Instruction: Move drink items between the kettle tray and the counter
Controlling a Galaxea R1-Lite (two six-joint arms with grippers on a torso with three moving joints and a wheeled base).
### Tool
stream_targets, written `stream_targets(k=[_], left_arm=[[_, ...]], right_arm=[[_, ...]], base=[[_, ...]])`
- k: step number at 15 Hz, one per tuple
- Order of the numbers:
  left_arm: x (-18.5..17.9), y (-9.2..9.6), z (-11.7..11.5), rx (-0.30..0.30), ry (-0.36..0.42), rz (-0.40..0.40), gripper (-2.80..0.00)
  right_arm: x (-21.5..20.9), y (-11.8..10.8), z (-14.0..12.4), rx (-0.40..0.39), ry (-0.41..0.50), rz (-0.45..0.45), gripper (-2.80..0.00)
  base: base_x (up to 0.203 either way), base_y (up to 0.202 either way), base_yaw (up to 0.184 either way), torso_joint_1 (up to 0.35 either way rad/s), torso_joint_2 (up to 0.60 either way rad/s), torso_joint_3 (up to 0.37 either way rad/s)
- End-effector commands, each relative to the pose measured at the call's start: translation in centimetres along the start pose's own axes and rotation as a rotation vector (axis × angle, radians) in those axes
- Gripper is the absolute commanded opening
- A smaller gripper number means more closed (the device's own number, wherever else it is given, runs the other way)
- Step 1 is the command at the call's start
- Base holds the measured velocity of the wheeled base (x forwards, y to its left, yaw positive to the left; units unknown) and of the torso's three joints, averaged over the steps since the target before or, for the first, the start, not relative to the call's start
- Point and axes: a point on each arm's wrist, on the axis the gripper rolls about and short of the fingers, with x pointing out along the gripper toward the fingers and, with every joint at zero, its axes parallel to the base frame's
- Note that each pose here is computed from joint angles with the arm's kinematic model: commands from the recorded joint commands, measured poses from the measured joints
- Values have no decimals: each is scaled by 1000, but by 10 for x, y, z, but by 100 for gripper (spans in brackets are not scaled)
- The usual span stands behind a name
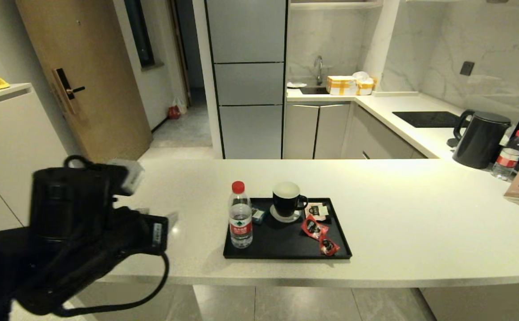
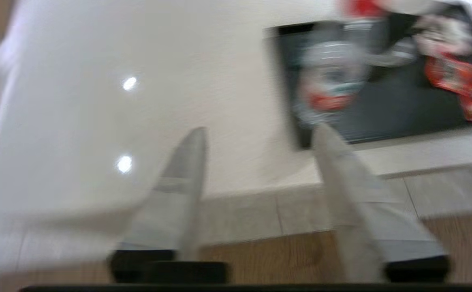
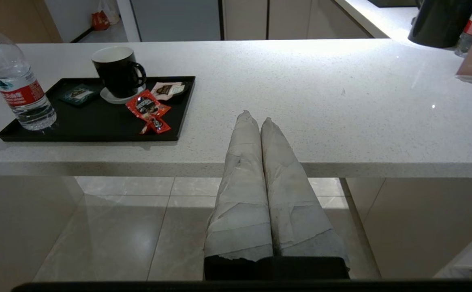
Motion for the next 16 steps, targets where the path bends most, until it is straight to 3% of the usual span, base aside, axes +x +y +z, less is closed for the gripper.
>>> stream_targets(k=[1,3,7,8,13,16], left_arm=[[-49,48,4,-122,-75,154,-280],[-93,78,-5,-216,-81,309,-280],[-172,82,-54,-276,-62,372,-280],[-182,81,-68,-281,-17,370,-280],[-214,71,-146,-298,-34,311,-280],[-210,65,-171,-245,-95,156,-280]], right_arm=[[0,0,0,0,1,1,-280],[0,0,0,-2,1,1,-280],[0,0,0,0,0,1,-280],[0,0,0,0,1,1,-280],[0,0,0,0,1,1,-280],[0,0,0,0,1,1,-280]], base=[[0,0,0,0,0,0],[0,0,0,0,0,0],[0,0,0,0,0,0],[0,0,0,0,0,0],[0,0,0,0,0,0],[0,0,0,0,0,0]])
